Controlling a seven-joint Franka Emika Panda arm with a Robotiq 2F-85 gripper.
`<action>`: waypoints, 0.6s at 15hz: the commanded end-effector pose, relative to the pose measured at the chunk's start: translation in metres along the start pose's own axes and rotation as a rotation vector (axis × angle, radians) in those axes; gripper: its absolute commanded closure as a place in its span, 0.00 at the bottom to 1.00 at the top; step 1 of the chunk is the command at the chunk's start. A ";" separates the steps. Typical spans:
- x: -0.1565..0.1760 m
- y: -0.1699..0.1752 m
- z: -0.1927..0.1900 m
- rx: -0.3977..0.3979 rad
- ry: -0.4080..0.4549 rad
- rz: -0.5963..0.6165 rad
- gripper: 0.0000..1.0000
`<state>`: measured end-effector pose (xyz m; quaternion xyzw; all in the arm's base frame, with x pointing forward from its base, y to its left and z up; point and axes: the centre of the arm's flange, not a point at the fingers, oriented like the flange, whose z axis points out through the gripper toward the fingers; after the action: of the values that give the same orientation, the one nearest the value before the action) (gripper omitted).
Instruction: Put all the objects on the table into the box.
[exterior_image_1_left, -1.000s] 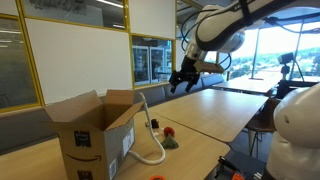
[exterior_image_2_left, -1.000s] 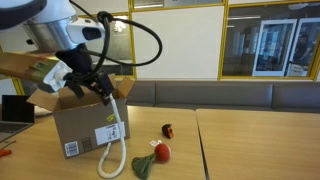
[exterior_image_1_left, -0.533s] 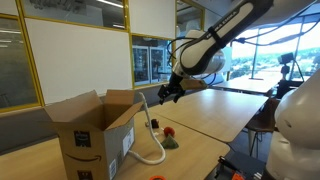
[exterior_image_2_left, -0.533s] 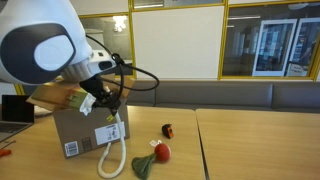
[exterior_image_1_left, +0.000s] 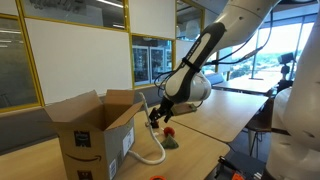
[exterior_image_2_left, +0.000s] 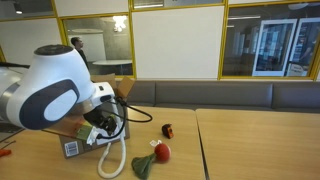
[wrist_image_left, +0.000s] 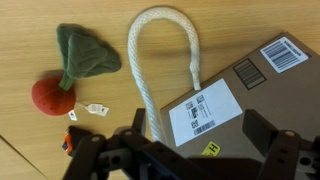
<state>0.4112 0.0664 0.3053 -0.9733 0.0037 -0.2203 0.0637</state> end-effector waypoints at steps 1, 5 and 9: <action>-0.035 0.005 0.028 0.049 0.009 -0.067 0.00; -0.030 -0.004 0.037 0.057 -0.017 -0.137 0.00; -0.011 0.008 0.045 0.043 -0.037 -0.176 0.00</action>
<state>0.4024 0.0824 0.2797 -0.9738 -0.0748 -0.2044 0.0660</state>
